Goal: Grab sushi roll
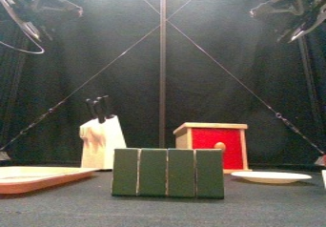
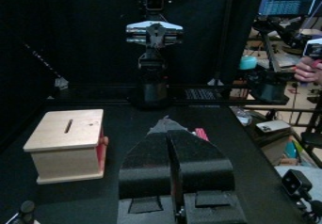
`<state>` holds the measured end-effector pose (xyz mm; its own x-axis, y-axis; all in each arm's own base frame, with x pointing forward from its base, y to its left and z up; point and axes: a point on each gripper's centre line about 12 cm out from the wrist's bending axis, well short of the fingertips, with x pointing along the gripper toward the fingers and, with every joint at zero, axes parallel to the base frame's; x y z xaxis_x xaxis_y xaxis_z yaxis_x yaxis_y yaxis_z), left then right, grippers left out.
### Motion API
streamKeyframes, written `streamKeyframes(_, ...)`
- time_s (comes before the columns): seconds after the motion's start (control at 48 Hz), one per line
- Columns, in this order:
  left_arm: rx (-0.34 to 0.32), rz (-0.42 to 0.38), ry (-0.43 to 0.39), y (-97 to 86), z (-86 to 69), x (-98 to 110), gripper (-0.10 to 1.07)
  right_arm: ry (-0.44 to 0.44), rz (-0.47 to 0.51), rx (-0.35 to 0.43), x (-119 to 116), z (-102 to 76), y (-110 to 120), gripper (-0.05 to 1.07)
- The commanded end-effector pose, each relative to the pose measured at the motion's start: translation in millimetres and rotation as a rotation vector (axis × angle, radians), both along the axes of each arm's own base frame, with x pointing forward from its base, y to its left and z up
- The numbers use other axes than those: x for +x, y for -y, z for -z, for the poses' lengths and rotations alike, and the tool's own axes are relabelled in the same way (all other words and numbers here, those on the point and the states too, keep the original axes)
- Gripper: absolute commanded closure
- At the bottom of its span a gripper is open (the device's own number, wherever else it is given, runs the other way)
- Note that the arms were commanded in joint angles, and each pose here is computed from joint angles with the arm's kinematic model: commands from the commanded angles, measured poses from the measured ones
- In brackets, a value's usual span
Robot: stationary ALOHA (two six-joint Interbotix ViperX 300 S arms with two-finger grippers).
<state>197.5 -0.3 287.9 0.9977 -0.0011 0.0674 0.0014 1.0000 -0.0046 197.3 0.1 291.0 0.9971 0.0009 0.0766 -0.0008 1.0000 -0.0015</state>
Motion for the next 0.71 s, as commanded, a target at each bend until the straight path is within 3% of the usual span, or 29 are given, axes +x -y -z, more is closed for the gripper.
streamKeyframes(0.0,0.018,0.012,0.025,2.5,-9.9,4,1.05,0.008,0.005,0.012,5,-6.1,1,1.00)
streamKeyframes(0.312,0.059,0.093,0.015,18.4,-4.6,4,1.00,-0.041,0.011,0.120,31,-7.8,3,1.00)
streamKeyframes(0.688,0.058,0.138,0.001,27.9,1.0,9,1.00,-0.276,-0.018,0.277,79,37.5,-13,0.99)
